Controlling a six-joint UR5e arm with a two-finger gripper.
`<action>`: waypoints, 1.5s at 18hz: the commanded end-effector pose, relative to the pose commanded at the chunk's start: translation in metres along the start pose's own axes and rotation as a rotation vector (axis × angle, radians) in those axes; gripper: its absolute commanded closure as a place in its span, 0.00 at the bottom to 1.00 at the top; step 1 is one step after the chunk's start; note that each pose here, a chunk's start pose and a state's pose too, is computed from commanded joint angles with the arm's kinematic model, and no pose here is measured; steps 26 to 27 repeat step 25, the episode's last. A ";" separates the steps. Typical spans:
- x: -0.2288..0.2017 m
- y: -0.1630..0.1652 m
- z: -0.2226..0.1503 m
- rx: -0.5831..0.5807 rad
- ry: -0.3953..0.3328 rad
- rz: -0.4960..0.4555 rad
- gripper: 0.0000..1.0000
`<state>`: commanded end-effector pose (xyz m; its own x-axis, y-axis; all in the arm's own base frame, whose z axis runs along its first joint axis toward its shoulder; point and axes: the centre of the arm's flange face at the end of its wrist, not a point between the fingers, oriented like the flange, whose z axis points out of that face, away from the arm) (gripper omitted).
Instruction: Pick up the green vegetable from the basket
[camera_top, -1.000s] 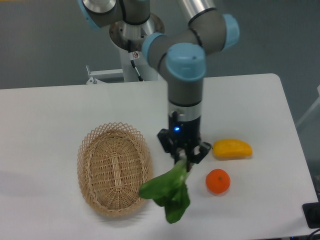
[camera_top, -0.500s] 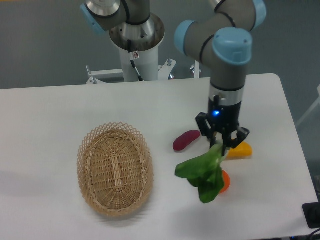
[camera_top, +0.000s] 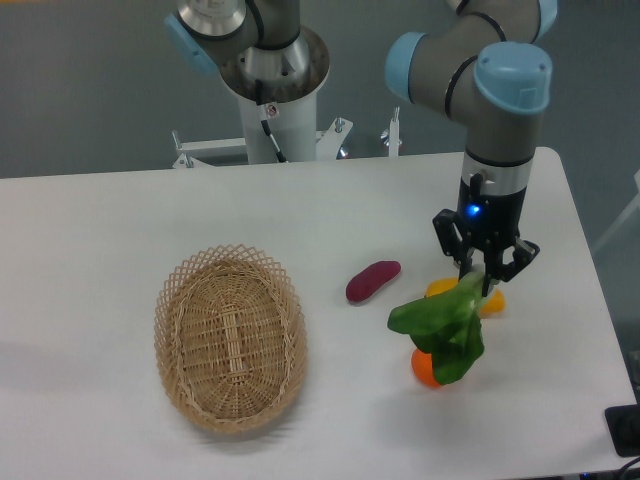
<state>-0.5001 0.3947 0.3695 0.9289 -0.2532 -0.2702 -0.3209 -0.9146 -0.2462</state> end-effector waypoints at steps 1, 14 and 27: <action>0.000 0.000 0.003 0.000 0.003 0.001 0.72; 0.003 0.002 0.010 -0.001 0.009 -0.002 0.72; 0.006 0.011 0.010 -0.004 0.014 -0.015 0.72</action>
